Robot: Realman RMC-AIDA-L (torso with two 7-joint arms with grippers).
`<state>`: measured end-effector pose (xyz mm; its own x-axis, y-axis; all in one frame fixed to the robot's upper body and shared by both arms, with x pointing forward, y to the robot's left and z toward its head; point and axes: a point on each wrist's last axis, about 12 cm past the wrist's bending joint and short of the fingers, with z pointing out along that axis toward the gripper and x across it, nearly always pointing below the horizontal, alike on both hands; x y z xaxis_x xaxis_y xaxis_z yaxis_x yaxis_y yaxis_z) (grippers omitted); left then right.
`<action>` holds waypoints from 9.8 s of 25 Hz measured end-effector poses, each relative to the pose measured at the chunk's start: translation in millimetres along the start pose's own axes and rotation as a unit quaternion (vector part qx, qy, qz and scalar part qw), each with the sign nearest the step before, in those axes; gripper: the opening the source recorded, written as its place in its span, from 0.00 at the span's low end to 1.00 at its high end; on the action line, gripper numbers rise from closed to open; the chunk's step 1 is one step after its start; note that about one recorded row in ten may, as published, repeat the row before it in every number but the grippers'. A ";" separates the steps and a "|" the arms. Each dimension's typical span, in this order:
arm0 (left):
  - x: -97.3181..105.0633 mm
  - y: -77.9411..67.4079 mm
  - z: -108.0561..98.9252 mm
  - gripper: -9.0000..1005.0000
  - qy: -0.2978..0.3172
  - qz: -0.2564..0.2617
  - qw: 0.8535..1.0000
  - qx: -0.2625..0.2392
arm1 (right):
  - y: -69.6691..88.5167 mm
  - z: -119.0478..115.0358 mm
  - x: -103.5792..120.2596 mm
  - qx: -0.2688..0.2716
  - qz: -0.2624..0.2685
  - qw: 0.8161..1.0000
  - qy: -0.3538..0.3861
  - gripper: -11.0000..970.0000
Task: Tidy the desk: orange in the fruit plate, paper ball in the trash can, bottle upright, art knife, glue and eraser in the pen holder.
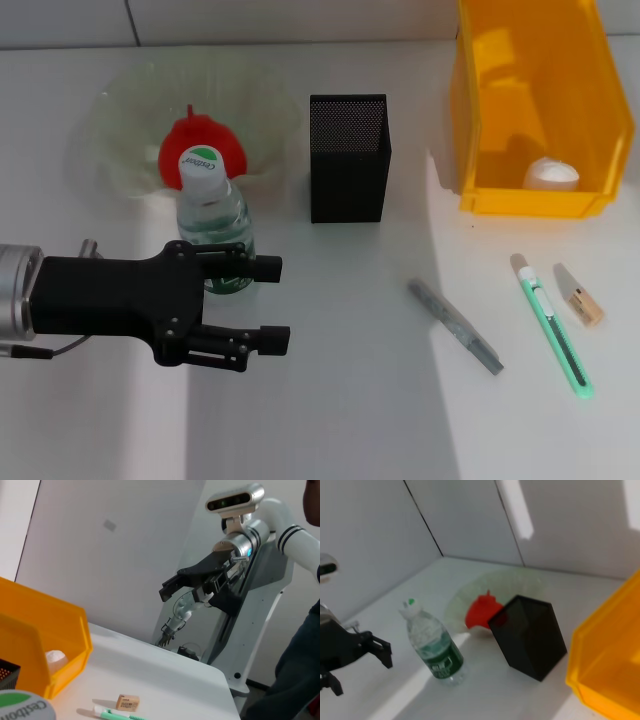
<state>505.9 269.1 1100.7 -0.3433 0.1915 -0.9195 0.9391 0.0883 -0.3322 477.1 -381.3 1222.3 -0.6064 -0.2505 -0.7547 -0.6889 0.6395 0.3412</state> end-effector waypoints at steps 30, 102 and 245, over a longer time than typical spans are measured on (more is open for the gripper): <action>0.0 4.0 12.4 0.83 0.032 0.004 0.999 0.008 | 7.4 106.7 -61.0 0.031 0.134 0.956 0.258 0.79; 9.9 2.5 11.8 0.83 0.033 0.019 0.999 -0.006 | -10.7 180.2 -39.0 0.080 0.150 0.918 0.359 0.79; 18.5 8.4 9.7 0.83 0.055 0.054 0.996 -0.040 | -4.2 237.2 -62.0 0.203 0.113 0.892 0.387 0.46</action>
<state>507.6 263.9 1078.8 -0.2452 0.3088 -0.9190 0.9675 0.1385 -0.2116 611.9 -196.0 1134.7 -0.9126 -0.4080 -0.0253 -0.4086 0.9087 0.0853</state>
